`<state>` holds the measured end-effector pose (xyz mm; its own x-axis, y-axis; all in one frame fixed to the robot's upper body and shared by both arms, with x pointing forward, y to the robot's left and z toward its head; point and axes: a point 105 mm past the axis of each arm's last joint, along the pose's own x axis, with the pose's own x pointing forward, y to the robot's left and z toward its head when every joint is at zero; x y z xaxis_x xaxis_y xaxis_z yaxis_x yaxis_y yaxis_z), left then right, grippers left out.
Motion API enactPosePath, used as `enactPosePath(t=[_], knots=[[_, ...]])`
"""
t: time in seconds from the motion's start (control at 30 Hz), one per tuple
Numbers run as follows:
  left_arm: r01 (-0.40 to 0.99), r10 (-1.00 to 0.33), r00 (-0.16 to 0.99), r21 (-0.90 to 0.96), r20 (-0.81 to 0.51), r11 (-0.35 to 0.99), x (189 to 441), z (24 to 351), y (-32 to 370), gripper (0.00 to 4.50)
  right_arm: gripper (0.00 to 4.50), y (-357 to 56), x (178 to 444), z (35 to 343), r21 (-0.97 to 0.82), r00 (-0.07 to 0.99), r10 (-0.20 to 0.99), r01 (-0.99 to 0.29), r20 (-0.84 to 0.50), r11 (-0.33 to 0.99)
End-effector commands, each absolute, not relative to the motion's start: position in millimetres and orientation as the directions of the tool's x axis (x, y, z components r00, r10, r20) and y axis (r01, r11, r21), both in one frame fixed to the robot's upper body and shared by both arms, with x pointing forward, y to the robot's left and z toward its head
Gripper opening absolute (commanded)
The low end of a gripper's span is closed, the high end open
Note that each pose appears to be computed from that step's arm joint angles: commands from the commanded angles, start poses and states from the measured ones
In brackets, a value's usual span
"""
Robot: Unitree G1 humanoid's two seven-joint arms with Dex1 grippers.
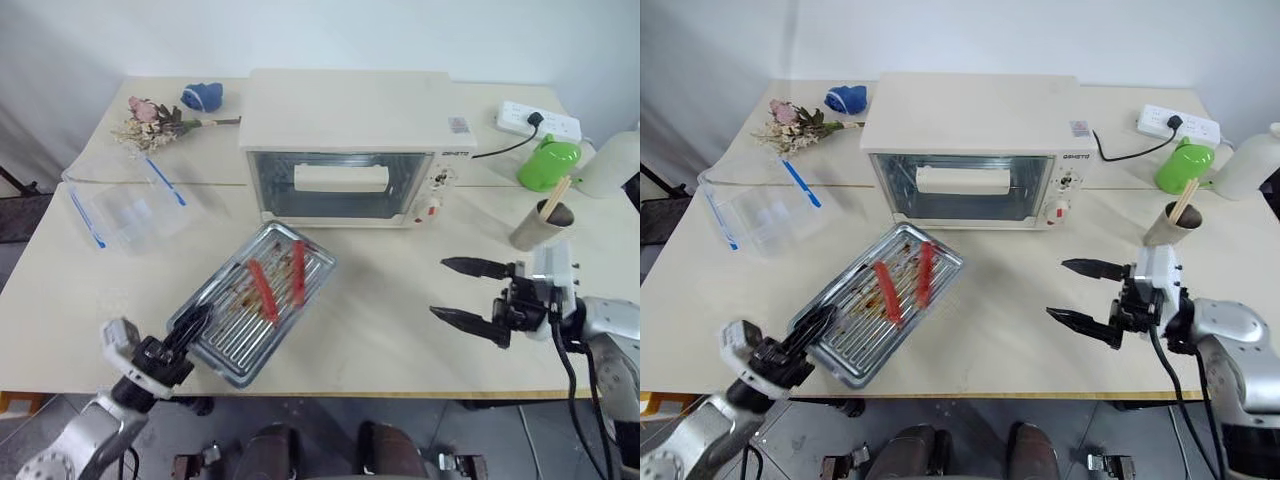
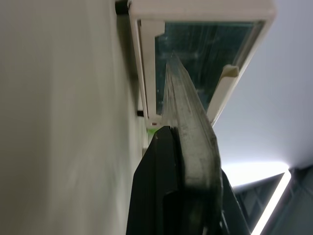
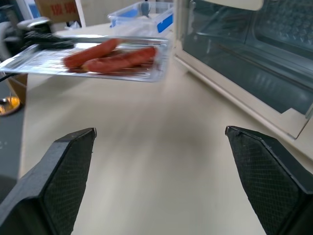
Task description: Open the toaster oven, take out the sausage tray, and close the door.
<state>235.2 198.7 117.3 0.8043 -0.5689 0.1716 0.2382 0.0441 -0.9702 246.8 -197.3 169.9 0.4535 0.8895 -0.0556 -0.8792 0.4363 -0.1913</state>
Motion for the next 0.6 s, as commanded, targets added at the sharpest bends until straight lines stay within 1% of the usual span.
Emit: enactPosePath(t=[0.03, 0.17, 0.27, 0.3, 0.43, 0.5, 0.6], knots=[[0.251, -0.705, 0.692, -0.967, 0.151, 0.039, 248.9, 125.9, 178.6, 0.00, 4.46, -199.5, 230.2, 179.6, -0.246, 0.480, 0.876, -0.856, -0.055, 0.454], [0.237, -0.800, 0.590, -0.971, 0.108, 0.044, 269.4, 131.0, 162.3, 0.00, 4.46, -204.3, 214.7, 174.0, -0.237, 0.529, 0.845, -0.833, -0.075, 0.500], [0.217, -0.854, 0.516, -0.974, 0.064, 0.058, 277.9, 131.8, 151.8, 0.00, 4.46, -206.8, 206.1, 170.3, -0.233, 0.556, 0.826, -0.819, -0.090, 0.525], [0.211, -0.863, 0.502, -0.976, 0.053, 0.063, 278.8, 131.3, 150.6, 0.00, 4.46, -206.5, 203.7, 169.9, -0.231, 0.562, 0.822, -0.815, -0.091, 0.531], [0.173, -0.909, 0.415, -0.979, -0.023, 0.104, 296.6, 123.7, 130.2, 0.00, 4.46, -207.0, 190.8, 169.1, -0.230, 0.597, 0.796, -0.793, -0.101, 0.565], [0.168, -0.924, 0.378, -0.976, -0.065, 0.137, 307.2, 118.3, 117.5, 0.00, 4.46, -207.4, 183.6, 169.4, -0.226, 0.614, 0.782, -0.781, -0.111, 0.582], [0.181, -0.942, 0.325, -0.971, -0.089, 0.154, 320.0, 115.3, 98.9, 0.00, 4.46, -208.5, 174.4, 169.4, -0.221, 0.631, 0.764, -0.771, -0.134, 0.597]])
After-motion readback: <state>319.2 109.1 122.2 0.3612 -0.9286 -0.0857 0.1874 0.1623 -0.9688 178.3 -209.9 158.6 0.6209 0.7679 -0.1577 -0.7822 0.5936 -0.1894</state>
